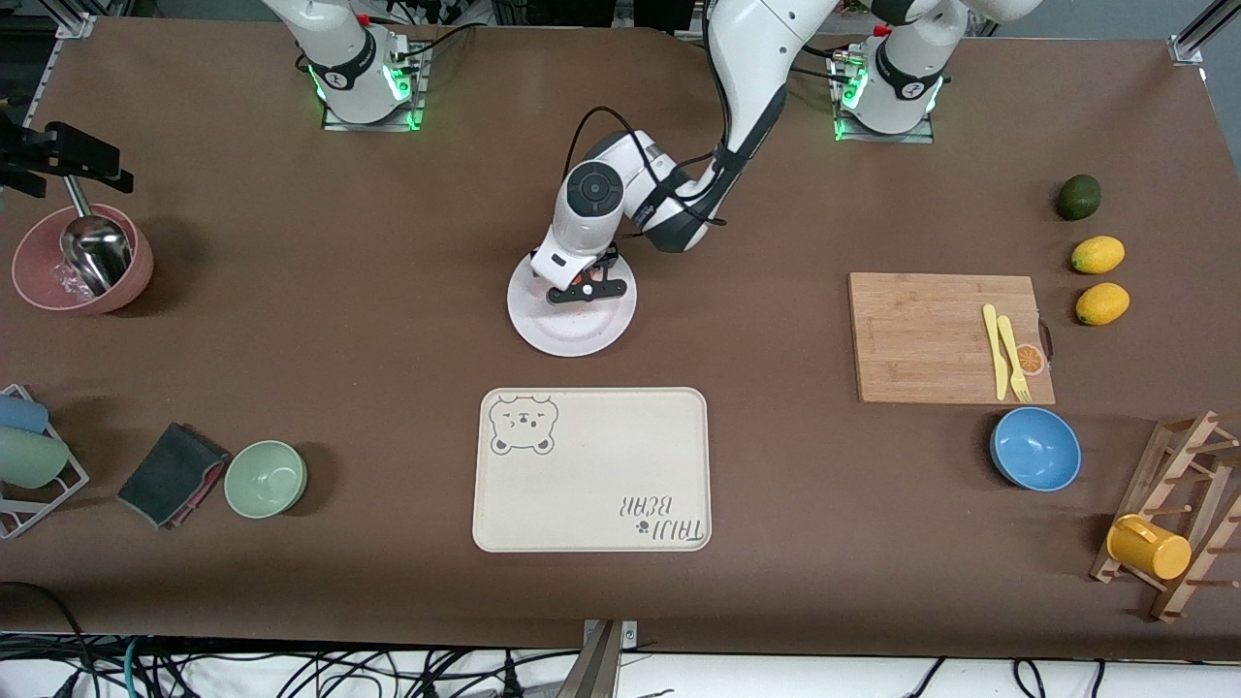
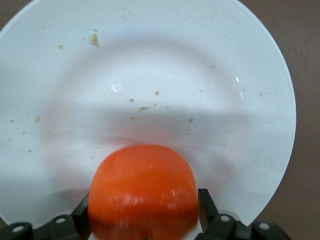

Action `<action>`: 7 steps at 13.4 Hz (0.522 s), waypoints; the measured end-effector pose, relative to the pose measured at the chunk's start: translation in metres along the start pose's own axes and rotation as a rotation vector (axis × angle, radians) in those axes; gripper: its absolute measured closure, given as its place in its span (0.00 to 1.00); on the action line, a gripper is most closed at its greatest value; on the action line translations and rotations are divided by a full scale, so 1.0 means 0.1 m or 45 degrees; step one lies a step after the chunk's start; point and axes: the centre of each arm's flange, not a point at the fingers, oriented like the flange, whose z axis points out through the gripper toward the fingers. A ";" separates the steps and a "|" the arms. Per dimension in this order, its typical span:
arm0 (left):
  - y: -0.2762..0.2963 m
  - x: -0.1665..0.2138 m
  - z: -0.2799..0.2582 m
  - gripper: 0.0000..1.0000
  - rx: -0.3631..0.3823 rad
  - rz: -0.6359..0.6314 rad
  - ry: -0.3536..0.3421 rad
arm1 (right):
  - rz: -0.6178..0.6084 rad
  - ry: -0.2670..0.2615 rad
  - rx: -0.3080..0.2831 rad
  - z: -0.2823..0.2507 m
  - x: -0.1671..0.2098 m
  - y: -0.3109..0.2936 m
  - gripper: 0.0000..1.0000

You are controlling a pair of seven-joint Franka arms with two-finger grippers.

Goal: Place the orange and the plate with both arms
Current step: 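Lower the orange onto the white plate and open the left gripper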

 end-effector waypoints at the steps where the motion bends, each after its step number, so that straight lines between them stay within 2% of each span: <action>1: 0.01 0.03 -0.04 0.03 -0.006 -0.002 0.008 | 0.000 0.000 0.000 0.00 0.00 0.00 0.00; 2: 0.03 0.08 -0.10 0.00 -0.014 -0.006 0.019 | 0.000 0.000 0.000 0.00 0.00 0.00 0.00; 4: 0.03 0.27 -0.36 0.00 0.013 -0.026 0.026 | 0.001 0.000 0.000 0.00 0.00 0.00 0.00; 7: -0.11 0.72 -0.98 0.00 0.101 -0.091 -0.040 | 0.006 0.002 0.000 0.00 0.00 0.03 0.00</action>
